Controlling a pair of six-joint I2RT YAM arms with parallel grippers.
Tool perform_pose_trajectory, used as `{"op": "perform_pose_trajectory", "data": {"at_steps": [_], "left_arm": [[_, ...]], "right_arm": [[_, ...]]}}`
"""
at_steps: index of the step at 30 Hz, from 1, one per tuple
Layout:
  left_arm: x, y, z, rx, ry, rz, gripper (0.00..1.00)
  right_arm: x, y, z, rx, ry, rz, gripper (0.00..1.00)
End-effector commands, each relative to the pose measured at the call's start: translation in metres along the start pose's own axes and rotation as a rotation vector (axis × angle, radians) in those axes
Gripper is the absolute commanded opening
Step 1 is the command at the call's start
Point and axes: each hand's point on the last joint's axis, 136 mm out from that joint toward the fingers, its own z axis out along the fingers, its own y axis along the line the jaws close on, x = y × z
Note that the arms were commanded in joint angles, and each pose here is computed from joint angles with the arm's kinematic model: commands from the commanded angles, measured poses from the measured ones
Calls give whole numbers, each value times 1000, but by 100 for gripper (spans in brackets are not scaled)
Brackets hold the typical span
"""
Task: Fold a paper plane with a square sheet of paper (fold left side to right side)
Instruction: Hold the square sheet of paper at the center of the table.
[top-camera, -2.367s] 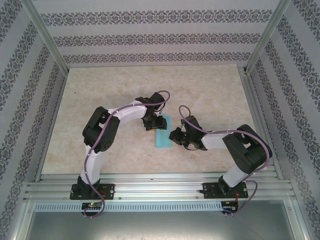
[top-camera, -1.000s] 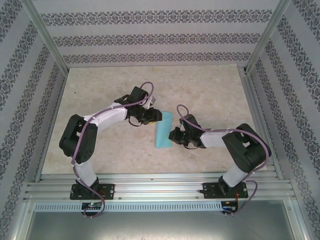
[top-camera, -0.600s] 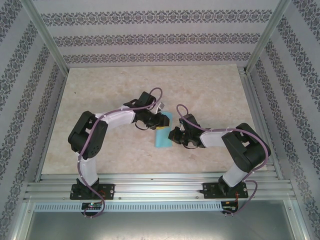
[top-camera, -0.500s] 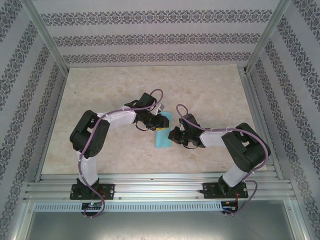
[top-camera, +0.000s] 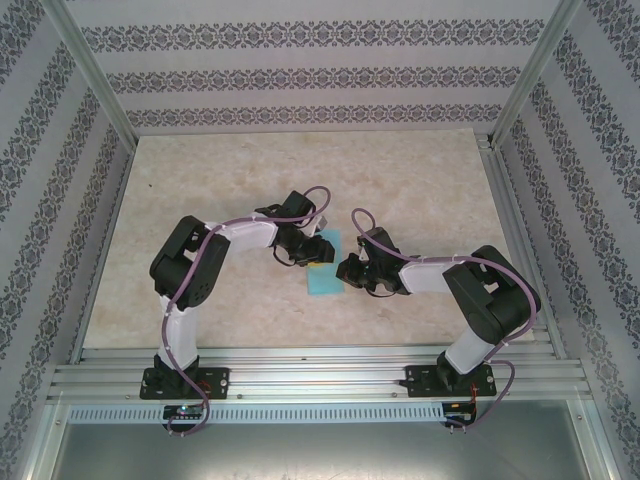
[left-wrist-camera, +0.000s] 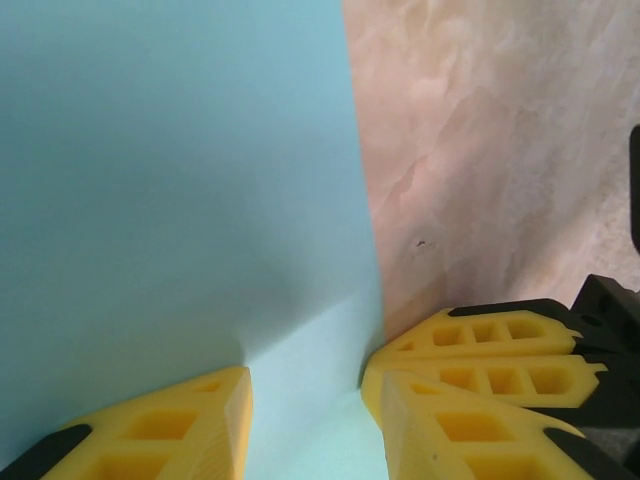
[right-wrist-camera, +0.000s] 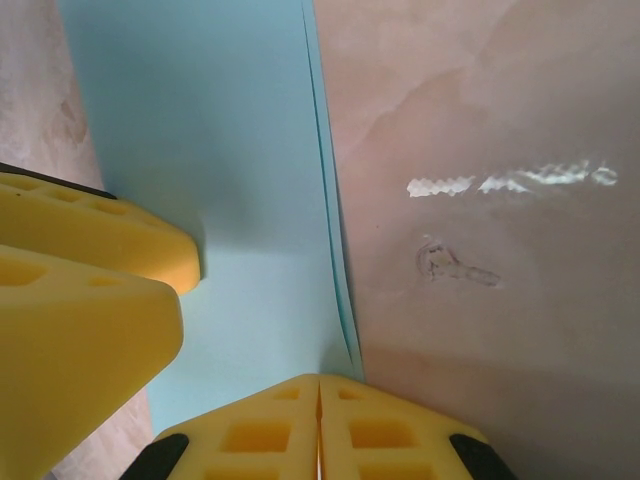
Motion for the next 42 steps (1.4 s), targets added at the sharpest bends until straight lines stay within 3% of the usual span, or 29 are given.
{"op": "perform_pose_trajectory", "data": {"at_steps": [1,8,18,22,30,42], "left_arm": [[-3,13,4,-48,7,32,40],[12,30,13,-69,38,23,40],[38,45,25,-108,85,17,40],[42,48,26,-119,89,13,39],[41,46,27,-120,87,16,39],[42,46,27,-132,86,21,39]], "right_arm": [[31,-54,6,202,75,19,8],[24,-41,3,157,51,-7,8],[-12,41,-32,-40,-52,-146,14],[-9,55,-42,-81,-53,-149,14],[15,52,-25,-107,-3,-85,14],[35,6,-10,52,52,-64,14]]}}
